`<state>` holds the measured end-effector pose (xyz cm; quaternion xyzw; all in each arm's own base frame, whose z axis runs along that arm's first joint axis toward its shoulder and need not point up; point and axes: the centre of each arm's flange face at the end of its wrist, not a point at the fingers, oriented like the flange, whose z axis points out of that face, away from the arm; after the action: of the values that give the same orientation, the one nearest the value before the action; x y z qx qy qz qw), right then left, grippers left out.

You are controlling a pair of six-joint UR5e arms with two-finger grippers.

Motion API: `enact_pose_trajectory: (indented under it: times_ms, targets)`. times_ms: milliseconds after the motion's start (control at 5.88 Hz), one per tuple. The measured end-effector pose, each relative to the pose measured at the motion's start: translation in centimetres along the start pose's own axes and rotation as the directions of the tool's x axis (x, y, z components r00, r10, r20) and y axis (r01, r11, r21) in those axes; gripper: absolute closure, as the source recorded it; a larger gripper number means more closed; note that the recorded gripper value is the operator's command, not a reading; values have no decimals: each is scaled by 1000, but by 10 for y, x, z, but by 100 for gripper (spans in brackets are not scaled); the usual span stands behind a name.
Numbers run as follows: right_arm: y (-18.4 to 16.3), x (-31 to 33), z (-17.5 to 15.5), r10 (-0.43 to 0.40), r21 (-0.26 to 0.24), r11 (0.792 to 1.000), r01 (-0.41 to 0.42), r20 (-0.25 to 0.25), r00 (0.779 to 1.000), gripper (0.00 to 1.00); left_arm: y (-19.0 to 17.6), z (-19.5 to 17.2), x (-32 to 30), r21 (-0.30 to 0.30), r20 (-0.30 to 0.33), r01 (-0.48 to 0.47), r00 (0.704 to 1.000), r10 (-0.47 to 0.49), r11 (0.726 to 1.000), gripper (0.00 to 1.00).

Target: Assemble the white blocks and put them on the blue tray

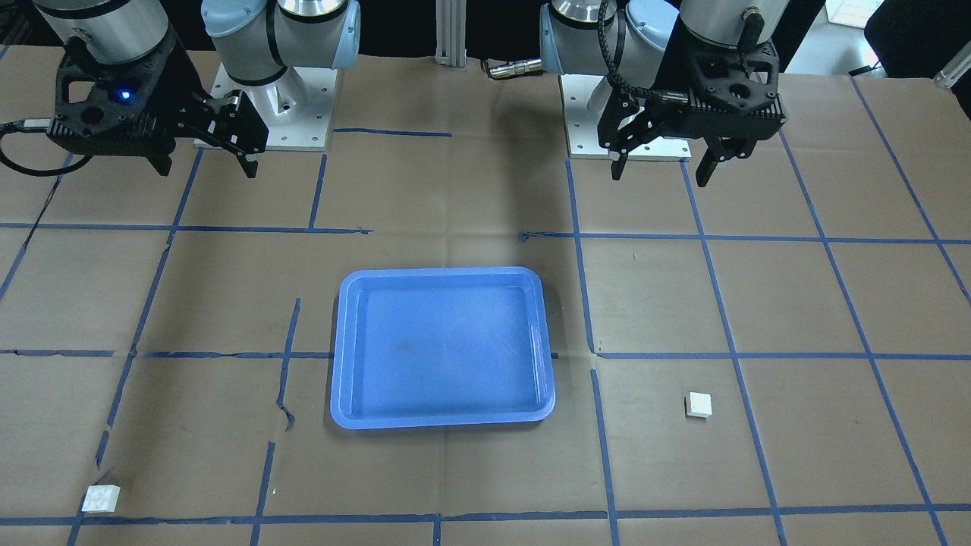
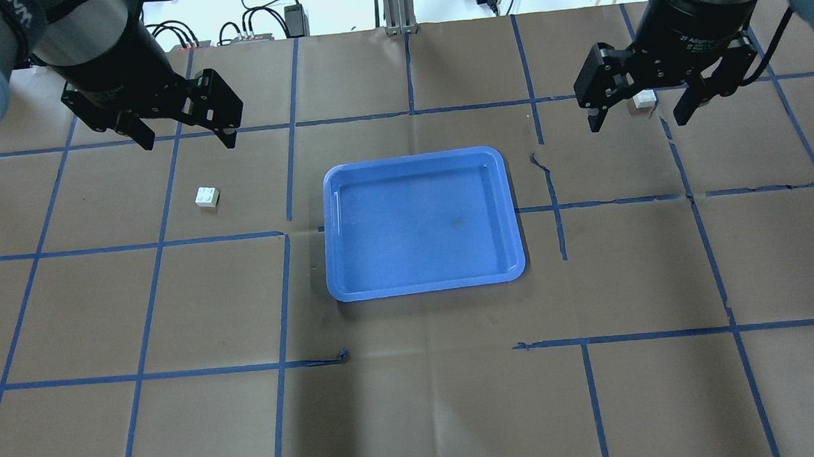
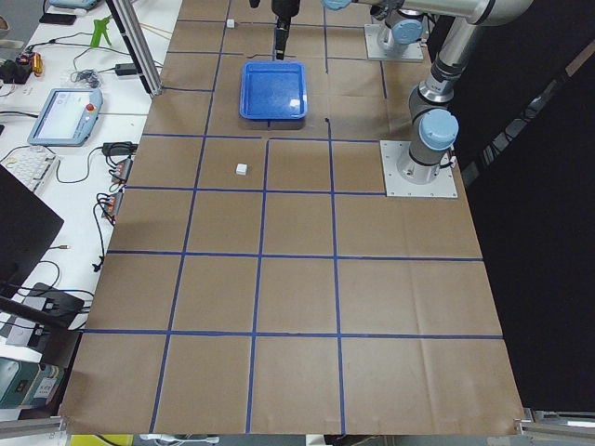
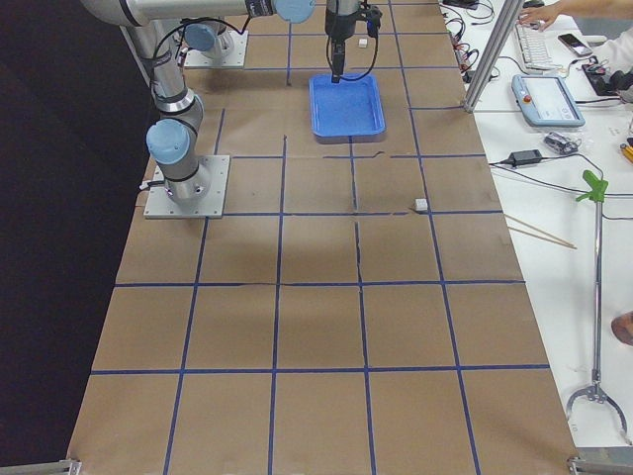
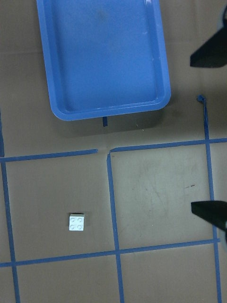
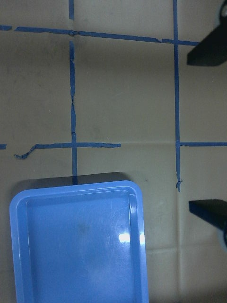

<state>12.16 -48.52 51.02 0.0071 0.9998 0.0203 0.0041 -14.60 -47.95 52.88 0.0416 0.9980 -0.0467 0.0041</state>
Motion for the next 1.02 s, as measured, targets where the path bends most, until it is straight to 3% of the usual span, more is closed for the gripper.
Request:
enact_pose_trajectory:
  times_ms: [1020]
  targets:
    - [0, 0, 0, -1, 1, 1000, 1, 0, 1000, 0, 1, -2, -4, 2, 3, 5, 1000, -5, 1000, 0]
